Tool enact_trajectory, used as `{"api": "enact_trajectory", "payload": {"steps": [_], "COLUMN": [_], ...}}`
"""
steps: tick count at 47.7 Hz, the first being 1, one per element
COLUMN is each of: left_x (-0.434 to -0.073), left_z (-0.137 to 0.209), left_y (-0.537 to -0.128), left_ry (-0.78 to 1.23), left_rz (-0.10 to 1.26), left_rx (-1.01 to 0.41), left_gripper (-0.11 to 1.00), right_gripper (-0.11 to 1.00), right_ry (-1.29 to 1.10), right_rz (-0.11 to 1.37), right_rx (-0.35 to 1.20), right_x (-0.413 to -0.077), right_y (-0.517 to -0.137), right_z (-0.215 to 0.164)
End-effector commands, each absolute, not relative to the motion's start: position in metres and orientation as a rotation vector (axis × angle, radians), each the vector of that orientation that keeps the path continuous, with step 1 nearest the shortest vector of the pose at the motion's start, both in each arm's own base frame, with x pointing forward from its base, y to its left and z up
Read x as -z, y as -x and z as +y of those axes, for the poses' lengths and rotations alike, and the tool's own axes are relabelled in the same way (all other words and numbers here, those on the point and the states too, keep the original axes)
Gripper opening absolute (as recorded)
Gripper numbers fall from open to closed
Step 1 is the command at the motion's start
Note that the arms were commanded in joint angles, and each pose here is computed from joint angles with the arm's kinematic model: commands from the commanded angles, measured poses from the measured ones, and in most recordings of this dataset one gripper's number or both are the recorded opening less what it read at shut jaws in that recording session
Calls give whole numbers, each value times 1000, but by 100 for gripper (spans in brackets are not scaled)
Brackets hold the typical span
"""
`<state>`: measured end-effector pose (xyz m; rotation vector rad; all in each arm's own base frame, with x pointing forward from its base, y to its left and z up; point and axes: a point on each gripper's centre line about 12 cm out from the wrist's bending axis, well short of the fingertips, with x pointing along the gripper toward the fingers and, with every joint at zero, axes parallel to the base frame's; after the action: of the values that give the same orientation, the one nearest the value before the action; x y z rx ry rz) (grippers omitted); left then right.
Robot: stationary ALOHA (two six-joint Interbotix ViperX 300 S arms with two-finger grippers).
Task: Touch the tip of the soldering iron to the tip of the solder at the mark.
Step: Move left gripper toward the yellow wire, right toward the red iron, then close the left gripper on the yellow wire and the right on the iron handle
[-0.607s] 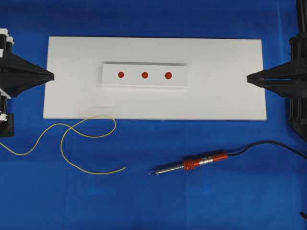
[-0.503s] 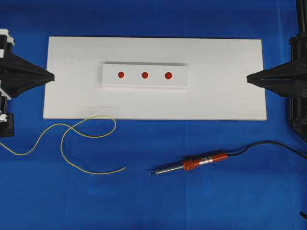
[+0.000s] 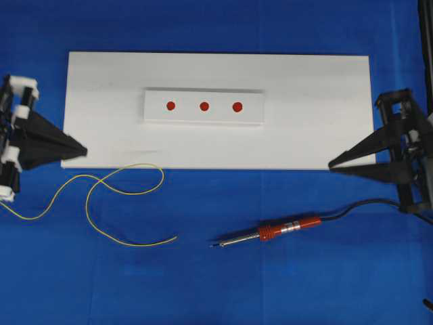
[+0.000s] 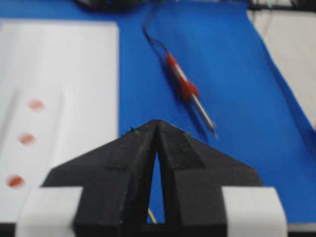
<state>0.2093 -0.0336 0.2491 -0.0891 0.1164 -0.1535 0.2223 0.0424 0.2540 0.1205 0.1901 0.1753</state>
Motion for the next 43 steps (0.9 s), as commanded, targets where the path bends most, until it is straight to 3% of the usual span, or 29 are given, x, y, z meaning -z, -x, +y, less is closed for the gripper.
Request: {"api": "enact_trajectory", "payload": {"steps": [1,4,11,13,16,43], "left_x": [-245,-238,-218,-211,-202,-120], "left_z": [-42,-49,-70,-77,-87,-129], "left_y": [-213,-214,-215,-215,-217,-260], "left_ry": [94,99,89,84,77,34], "left_rz": [115,122,165,182,205,363], "left_rx": [187,217,305,332,368,434], "left_gripper": [2,10,53,67,81,78], "right_gripper": [27,45,87,92,87,88], "right_ry": [-146,-163,-184,-198,-220,-283], "right_rz": [222,260,363,379,380,454], "right_rx": [-192,-207,-249,-257,-260,-204], "right_x": [-248,-239,-213,-205,-195,-111], "right_y": [-230,-234,-238,-239,-240,-254], "right_z": [49,55,72,76,80,105]}}
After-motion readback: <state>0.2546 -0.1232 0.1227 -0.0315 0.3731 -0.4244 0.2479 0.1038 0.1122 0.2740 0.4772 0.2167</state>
